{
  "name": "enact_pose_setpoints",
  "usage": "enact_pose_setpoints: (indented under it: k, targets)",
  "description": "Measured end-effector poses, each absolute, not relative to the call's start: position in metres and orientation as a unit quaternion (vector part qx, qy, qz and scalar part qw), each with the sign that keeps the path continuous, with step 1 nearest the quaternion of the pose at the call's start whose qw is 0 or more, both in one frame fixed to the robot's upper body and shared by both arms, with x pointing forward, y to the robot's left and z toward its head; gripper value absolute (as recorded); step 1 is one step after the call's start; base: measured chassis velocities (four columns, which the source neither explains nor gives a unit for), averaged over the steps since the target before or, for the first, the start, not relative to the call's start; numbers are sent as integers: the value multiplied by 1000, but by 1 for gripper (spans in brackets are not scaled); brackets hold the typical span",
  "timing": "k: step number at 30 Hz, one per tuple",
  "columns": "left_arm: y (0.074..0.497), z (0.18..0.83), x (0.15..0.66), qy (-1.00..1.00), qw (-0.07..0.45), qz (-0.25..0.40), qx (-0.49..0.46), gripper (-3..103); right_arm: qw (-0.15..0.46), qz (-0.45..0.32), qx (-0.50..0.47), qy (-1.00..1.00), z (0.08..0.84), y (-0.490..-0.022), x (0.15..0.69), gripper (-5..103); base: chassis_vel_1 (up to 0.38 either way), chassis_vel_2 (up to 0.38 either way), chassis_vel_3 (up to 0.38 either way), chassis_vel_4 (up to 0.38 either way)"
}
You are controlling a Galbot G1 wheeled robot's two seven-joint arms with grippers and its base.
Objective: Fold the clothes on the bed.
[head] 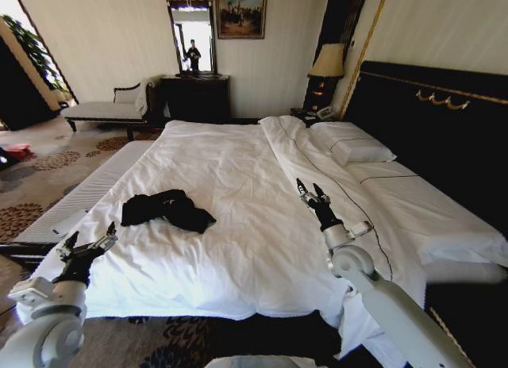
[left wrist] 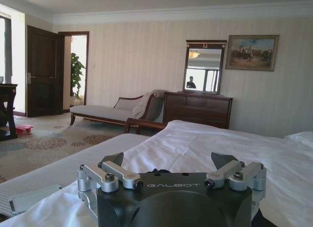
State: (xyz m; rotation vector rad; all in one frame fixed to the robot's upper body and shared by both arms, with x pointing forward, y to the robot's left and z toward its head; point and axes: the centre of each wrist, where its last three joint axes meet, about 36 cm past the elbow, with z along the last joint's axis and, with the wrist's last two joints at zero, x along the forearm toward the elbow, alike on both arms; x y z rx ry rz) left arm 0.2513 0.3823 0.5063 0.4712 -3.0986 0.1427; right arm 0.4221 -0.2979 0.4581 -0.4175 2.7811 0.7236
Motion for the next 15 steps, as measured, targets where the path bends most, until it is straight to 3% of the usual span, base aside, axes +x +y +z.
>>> enact_pose_setpoints:
  k: [15]
  targets:
    - [362, 508, 239, -989, 4, 46, 142, 100, 113, 219, -133, 960, 450, -307, 389, 100, 0, 0, 0, 0]
